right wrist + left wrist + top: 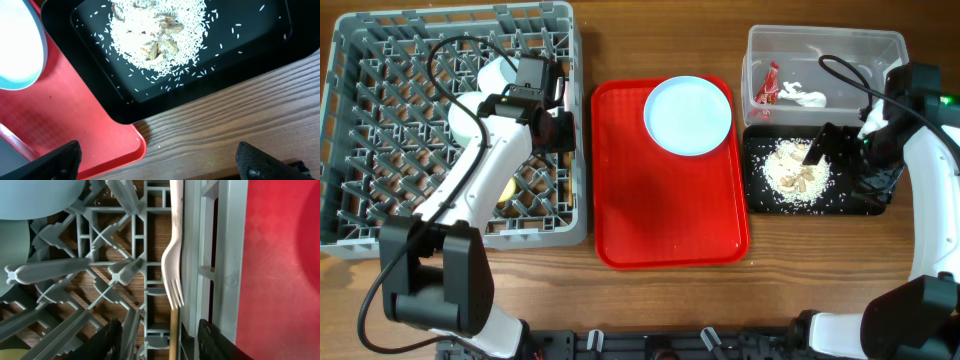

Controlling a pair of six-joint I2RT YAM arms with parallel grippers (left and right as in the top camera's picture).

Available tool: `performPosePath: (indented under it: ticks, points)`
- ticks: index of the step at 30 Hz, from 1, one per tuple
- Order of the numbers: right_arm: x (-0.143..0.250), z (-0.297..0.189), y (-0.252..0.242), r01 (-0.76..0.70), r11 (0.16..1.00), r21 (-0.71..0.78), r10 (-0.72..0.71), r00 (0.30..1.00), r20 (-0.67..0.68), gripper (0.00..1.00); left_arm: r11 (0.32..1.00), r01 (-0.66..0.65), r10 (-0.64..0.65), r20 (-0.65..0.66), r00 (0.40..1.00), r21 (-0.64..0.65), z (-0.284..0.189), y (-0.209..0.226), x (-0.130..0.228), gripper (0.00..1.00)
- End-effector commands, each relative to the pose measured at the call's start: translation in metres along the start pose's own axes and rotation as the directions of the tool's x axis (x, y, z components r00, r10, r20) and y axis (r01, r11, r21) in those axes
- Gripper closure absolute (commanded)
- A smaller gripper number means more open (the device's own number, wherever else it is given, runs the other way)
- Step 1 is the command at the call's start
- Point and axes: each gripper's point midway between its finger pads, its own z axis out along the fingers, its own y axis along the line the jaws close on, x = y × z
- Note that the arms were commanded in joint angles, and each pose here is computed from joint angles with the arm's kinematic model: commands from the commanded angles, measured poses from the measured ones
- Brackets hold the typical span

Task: Sort waste into correct bins and load items into the dishwasher rack
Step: 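Insert the fork into the dish rack with the left gripper, then grasp the white plate edge on the red tray with the left gripper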

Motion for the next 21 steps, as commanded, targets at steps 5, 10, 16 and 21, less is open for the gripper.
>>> performPosePath:
  ticks: [5, 10, 16, 21]
  points:
    - [-0.002, -0.004, 0.003, 0.022, 1.0, -0.011, -0.021, 1.0, 0.011, 0.0, 0.997, -0.001, 0.007, -0.081, 0.997, 0.08, -0.001, -0.014, 0.016, 0.64]
    - [-0.002, -0.004, 0.003, 0.022, 1.0, -0.011, -0.022, 1.0, 0.011, 0.0, 0.996, 0.0, 0.009, -0.101, 0.995, 0.095, -0.007, -0.017, 0.023, 0.64]
    - [-0.002, -0.004, 0.003, 0.022, 1.0, -0.011, -0.022, 1.0, 0.011, 0.0, 0.994, -0.004, 0.007, -0.029, 1.0, 0.112, -0.024, -0.019, 0.008, 0.57]
    - [-0.002, -0.004, 0.003, 0.022, 1.0, -0.011, -0.022, 1.0, 0.011, 0.0, 0.98, -0.051, 0.011, 0.2, 0.98, 0.194, -0.093, -0.041, -0.04, 0.27]
